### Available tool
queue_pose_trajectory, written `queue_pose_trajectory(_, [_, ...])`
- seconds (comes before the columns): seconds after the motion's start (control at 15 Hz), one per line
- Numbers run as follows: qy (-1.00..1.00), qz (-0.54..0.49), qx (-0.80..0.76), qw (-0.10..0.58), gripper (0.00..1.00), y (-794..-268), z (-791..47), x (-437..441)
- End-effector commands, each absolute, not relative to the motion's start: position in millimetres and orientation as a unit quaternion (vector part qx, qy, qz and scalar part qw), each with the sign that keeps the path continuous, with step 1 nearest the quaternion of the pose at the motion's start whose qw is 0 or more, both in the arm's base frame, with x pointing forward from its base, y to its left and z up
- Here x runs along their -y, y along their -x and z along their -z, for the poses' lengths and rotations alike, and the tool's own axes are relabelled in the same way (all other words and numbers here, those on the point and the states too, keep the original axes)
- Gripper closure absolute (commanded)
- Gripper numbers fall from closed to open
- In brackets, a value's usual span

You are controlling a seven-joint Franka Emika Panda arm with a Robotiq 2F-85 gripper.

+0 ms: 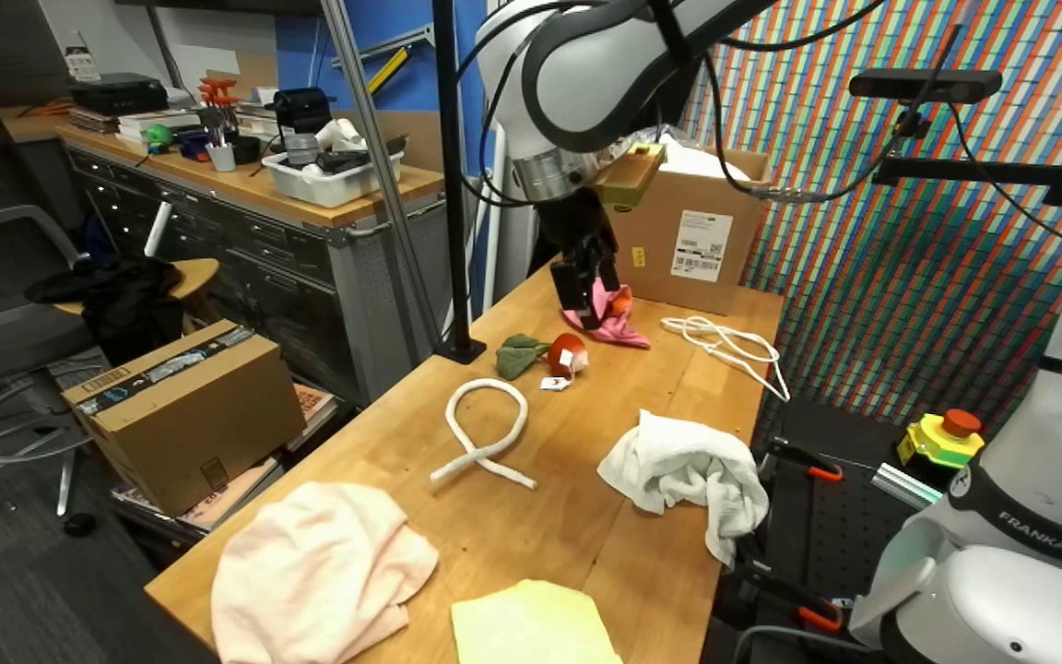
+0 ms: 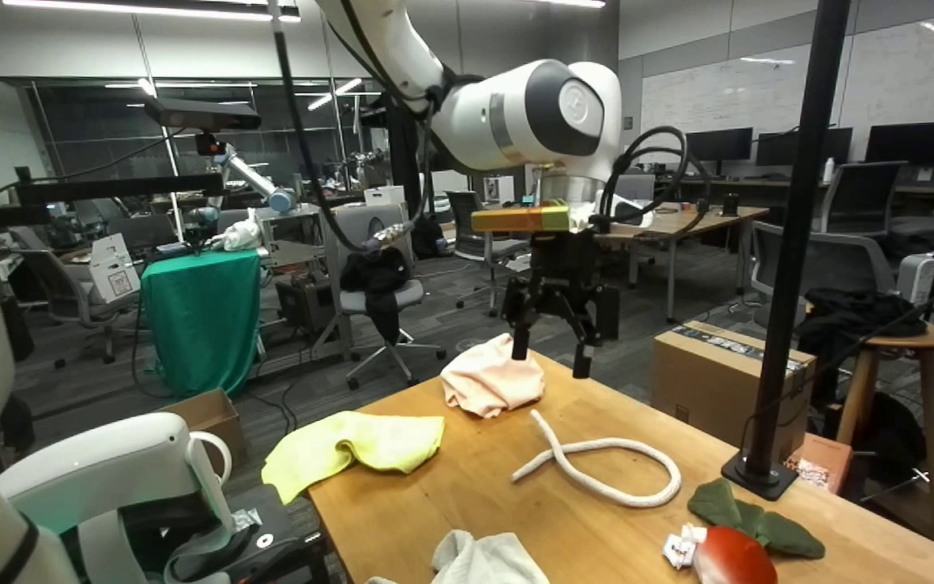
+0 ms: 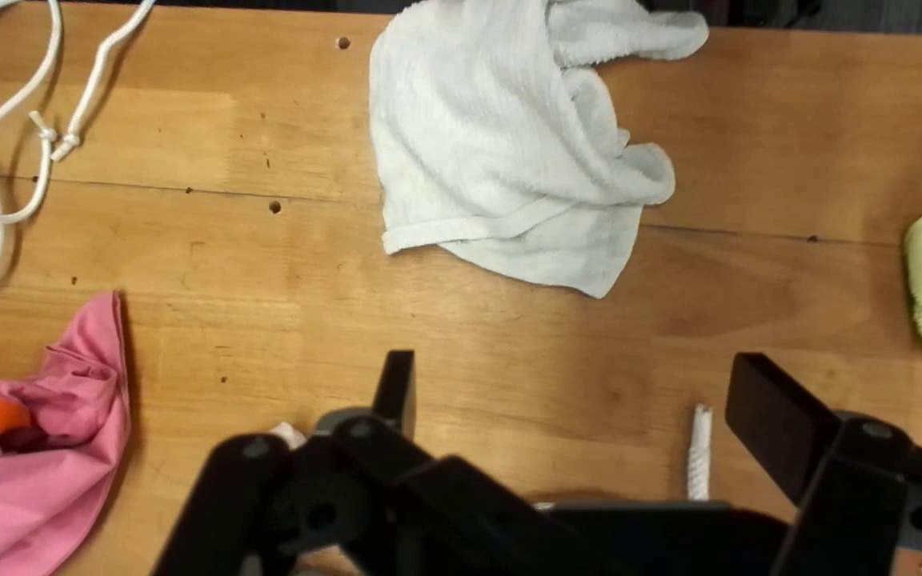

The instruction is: Separate the pile of clothes on the table

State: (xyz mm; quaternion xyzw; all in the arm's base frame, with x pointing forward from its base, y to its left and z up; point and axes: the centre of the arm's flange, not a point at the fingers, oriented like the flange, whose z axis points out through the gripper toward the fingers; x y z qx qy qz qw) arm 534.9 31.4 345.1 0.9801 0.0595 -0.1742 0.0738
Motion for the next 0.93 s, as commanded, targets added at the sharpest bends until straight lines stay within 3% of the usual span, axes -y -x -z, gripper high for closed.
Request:
queue_pose_trajectory(0.0, [-0.981,0.156,-0.107,0.037,0.00,-483,-388,-29])
queue_pose_trajectory(0.53, [-0.984,0.011,-0.175,-0.021,0.00,-433,-420,-18])
queue_pose_trajectory(0.8, [-0.980,-0.006,-0.191,-0.053,0.00,-419,-425,-12])
queue_pose_trajectory(0.87, [-0.983,0.017,-0.177,-0.035,0.00,-436,-420,-18])
